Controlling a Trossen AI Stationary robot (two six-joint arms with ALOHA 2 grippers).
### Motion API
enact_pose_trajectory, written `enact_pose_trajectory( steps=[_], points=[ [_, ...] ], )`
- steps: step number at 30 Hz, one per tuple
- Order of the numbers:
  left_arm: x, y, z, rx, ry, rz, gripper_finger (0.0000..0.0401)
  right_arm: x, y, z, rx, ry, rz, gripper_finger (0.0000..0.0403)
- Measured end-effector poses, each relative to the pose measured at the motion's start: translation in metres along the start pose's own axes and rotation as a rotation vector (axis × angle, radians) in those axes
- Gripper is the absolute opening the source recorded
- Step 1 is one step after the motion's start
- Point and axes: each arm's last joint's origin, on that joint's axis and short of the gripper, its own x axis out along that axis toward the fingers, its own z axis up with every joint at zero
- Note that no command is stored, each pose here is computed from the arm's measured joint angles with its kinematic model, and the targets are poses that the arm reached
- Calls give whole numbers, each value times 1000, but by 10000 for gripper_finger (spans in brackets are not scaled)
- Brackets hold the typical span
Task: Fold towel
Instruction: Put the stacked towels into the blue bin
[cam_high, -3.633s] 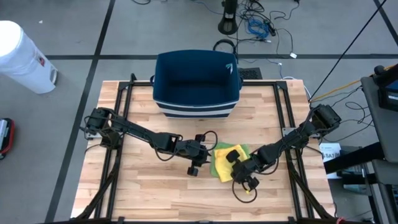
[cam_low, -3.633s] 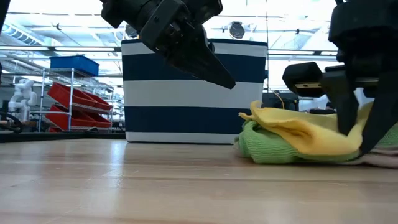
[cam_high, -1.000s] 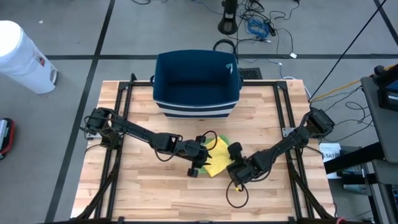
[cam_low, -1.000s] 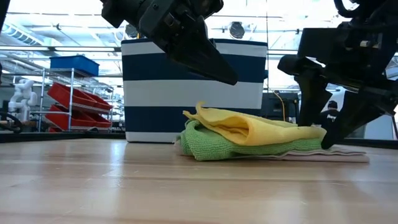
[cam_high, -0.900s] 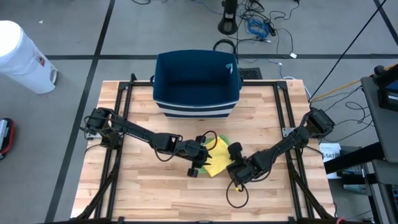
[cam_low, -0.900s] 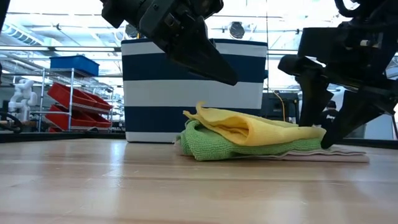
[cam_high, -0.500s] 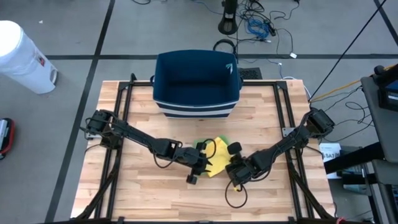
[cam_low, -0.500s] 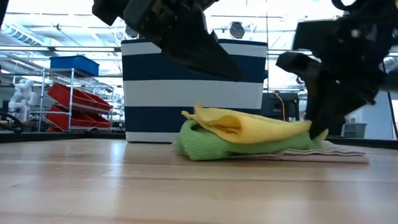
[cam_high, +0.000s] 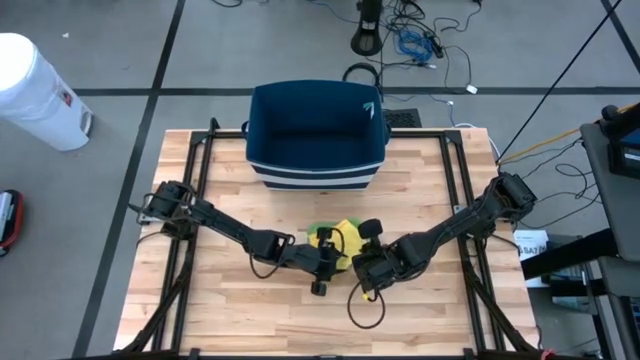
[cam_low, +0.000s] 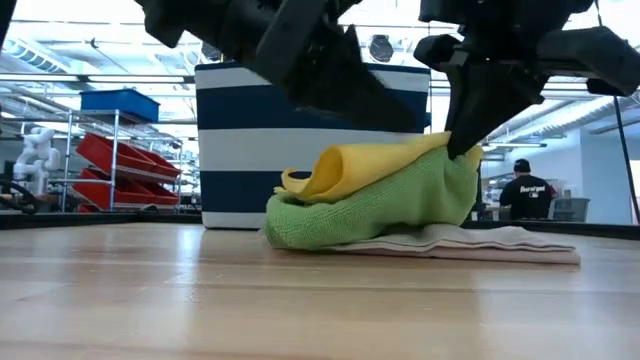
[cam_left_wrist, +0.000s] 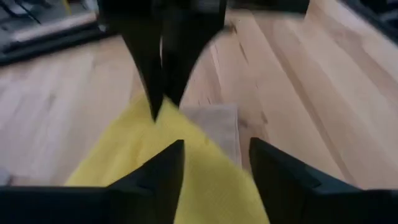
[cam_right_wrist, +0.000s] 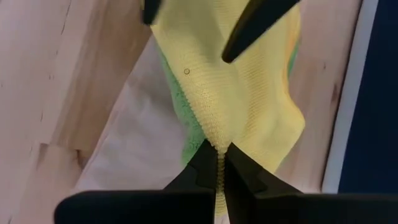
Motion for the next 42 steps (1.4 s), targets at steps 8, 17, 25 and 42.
enact_pose_trajectory(
  steps=[8, 17, 25, 42],
  points=[
    [1, 6, 2, -92, -25, 65, 262, 4, -9, 0, 47, 12, -9, 1],
    [22, 7, -8, -158, -91, 82, 268, 8, -20, 4, 123, 0, -27, 0],
    [30, 3, -21, -163, -54, 223, 268, 4, -25, 8, 133, -5, -51, 0],
    [29, -1, -6, -14, 54, 416, 268, -25, -39, 3, 207, -62, -73, 0]
  ],
)
